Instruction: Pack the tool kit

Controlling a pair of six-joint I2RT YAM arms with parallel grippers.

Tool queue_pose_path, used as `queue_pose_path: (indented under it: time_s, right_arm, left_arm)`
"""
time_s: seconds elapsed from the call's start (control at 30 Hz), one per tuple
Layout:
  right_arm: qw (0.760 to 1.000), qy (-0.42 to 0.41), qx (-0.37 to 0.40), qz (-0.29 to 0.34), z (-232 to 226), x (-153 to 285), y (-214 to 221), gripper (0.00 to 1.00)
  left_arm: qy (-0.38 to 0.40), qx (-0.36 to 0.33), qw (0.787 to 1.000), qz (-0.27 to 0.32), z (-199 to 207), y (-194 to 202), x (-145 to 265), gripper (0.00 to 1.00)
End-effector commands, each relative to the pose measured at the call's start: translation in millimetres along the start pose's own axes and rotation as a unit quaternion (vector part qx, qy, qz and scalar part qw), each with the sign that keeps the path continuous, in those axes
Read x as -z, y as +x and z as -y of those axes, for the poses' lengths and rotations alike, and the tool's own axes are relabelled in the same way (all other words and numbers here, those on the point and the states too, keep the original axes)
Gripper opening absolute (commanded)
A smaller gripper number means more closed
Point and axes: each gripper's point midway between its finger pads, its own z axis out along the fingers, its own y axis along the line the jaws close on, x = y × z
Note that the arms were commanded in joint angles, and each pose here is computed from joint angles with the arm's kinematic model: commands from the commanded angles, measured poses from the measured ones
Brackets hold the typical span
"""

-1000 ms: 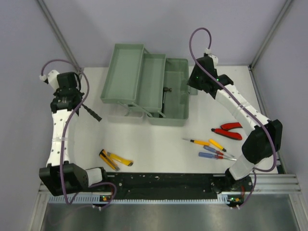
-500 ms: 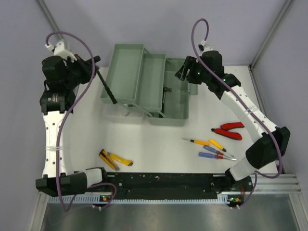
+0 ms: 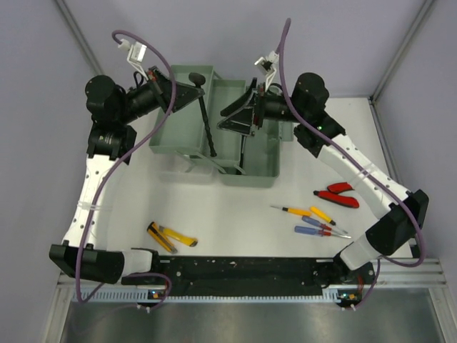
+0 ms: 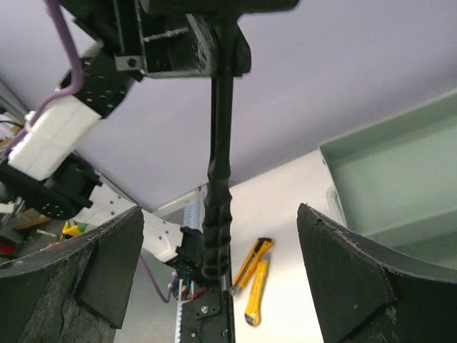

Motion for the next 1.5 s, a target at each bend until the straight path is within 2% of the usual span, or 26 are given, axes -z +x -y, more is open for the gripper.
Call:
queue_pose_path:
  time_s: [0.0,0.2,0.37,0.53,0.67,0.73,0.77,0.83,0.9,0.97,1.03,1.13,1.27,1.37,1.47]
  right_arm:
    - [0.994,-0.094,0.044,0.019,-38.3,-5.2,-19.4,0.85]
    - [0.992,-0.115,0.048,0.018,-50.0,-15.4,-18.7,0.83]
    - [0.993,-0.115,0.028,0.005,-46.6,-25.6,-15.0,0.68]
    - [0.993,-0.117,0.033,0.000,-53.4,-29.0,-12.7,0.44]
    - [0.993,-0.117,0.033,-0.004,-55.1,-29.0,-12.3,0.20]
    - [0.993,-0.117,0.034,-0.003,-55.9,-28.7,-13.2,0.05]
    - [0.993,-0.114,0.033,-0.002,-54.4,-28.7,-13.6,0.00]
    - [0.994,-0.107,0.032,0.003,-53.9,-29.4,-16.3,0.00]
    - [0.995,-0.092,0.029,0.005,-49.0,-30.3,-16.7,0.00]
    - [0.997,-0.066,0.029,0.011,-41.3,-30.7,-18.7,0.00]
    - [0.999,-0.024,0.031,0.019,-27.5,-30.7,-20.6,0.00]
    - [0.997,0.055,0.036,0.036,-4.1,-24.6,-25.4,0.00]
    - [0.982,0.171,0.038,0.072,32.6,-3.6,-31.3,0.00]
    - [0.961,0.258,0.025,0.092,63.6,19.1,-34.8,0.00]
    - [0.926,0.365,0.001,0.096,106.2,49.6,-30.2,0.00]
  left_arm:
    - [0.091,-0.035,0.995,-0.004,41.6,-3.8,-4.4,0.00]
    - [0.107,-0.033,0.994,-0.009,51.3,-1.4,-6.2,0.00]
    - [0.115,-0.032,0.993,-0.011,55.7,-0.9,-6.9,0.00]
    - [0.111,-0.027,0.993,-0.013,52.0,1.5,-8.1,0.00]
    - [0.107,-0.026,0.994,-0.012,49.9,2.0,-8.5,0.00]
    - [0.103,-0.028,0.994,-0.013,48.8,3.2,-8.0,0.00]
    - [0.096,-0.030,0.995,-0.011,46.2,3.2,-8.2,0.03]
    - [0.079,-0.042,0.996,-0.005,41.0,3.2,-7.5,0.21]
    - [0.061,-0.056,0.997,0.002,37.3,1.6,-6.1,0.31]
    - [0.039,-0.068,0.997,0.008,31.3,0.4,-4.8,0.54]
    - [0.008,-0.076,0.997,0.013,22.8,0.5,-2.2,0.64]
    - [-0.052,-0.084,0.995,0.019,0.7,3.0,2.5,0.66]
    - [-0.129,-0.086,0.987,0.036,-24.3,6.0,14.4,0.67]
    - [-0.159,-0.095,0.982,0.041,-34.6,8.3,21.4,0.67]
    - [-0.192,-0.097,0.976,0.041,-45.9,9.4,27.1,0.68]
